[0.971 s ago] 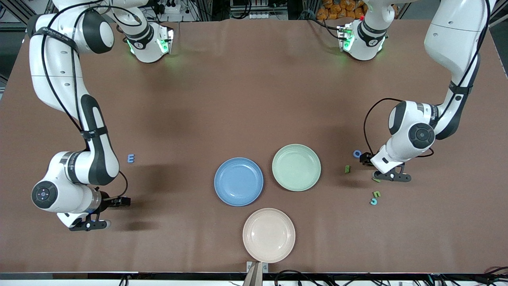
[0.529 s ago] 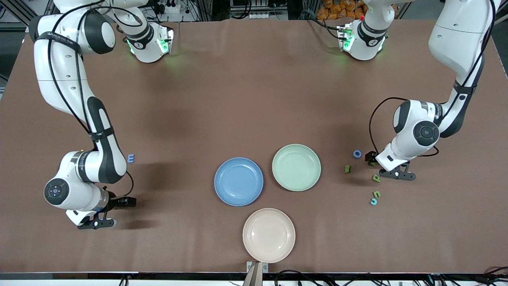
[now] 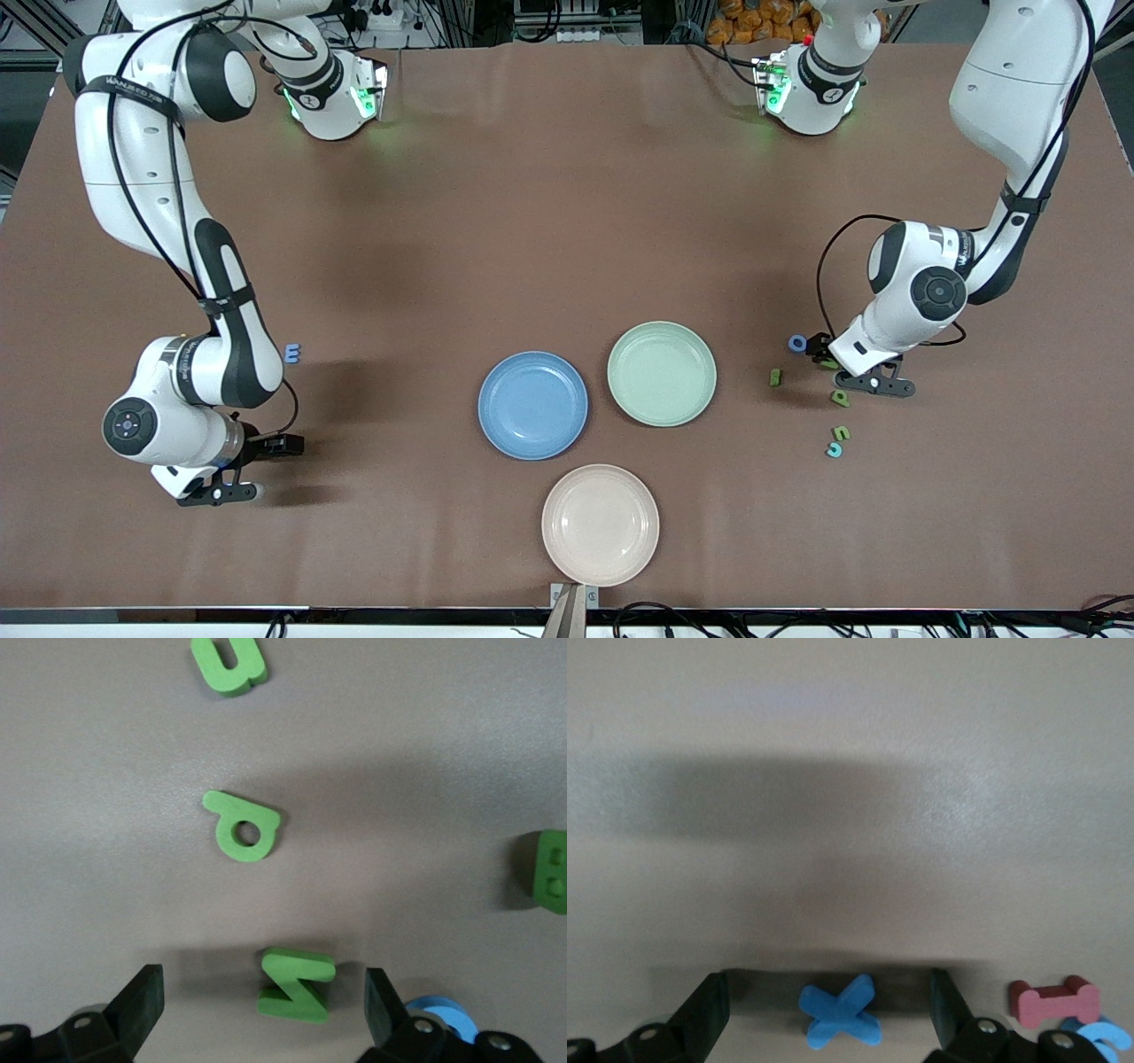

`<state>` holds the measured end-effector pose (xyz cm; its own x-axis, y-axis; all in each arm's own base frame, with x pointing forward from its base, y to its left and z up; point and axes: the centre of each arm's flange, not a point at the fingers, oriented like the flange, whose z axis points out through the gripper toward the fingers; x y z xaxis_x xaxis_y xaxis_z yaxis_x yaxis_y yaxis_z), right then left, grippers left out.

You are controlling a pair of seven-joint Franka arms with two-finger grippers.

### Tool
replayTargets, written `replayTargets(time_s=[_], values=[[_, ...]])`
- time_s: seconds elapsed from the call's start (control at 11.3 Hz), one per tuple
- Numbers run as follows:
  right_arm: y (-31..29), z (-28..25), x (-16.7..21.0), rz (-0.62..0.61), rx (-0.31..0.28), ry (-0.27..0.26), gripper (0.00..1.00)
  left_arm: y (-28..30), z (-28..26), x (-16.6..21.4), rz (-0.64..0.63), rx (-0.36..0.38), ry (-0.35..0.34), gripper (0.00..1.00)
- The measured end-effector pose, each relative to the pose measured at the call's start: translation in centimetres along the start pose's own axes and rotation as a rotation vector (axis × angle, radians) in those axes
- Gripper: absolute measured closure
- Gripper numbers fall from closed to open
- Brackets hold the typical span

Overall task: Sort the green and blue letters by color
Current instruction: 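Grasp the blue X with the right gripper while the left gripper grasps a letter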

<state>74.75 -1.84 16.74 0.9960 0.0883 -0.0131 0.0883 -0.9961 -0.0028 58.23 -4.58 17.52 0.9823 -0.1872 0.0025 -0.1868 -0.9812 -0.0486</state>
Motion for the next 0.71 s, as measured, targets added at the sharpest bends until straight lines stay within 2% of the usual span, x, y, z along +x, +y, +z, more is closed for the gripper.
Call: replayTargets(time_s=[0.18, 0.26, 0.62, 0.71], values=[[0.0, 0.3, -0.2, -0.002, 0.001, -0.006, 0.0, 0.1, 0.6, -0.1, 0.001, -0.005, 0.004, 0.0], [-0.1, 0.3, -0.2, -0.002, 0.001, -0.005, 0.0, 0.2, 0.7, -0.1, 0.001, -0.006, 0.007, 0.05], [-0.3, 0.1, -0.2, -0.019, 0.002, -0.009, 0.0, 0.2, 0.0, 0.2, 0.008, -0.005, 0.024, 0.56], [-0.3, 0.0, -0.2, -0.022, 0.002, -0.008, 0.0, 0.2, -0.3, 0.3, 0.012, -0.003, 0.029, 0.63]])
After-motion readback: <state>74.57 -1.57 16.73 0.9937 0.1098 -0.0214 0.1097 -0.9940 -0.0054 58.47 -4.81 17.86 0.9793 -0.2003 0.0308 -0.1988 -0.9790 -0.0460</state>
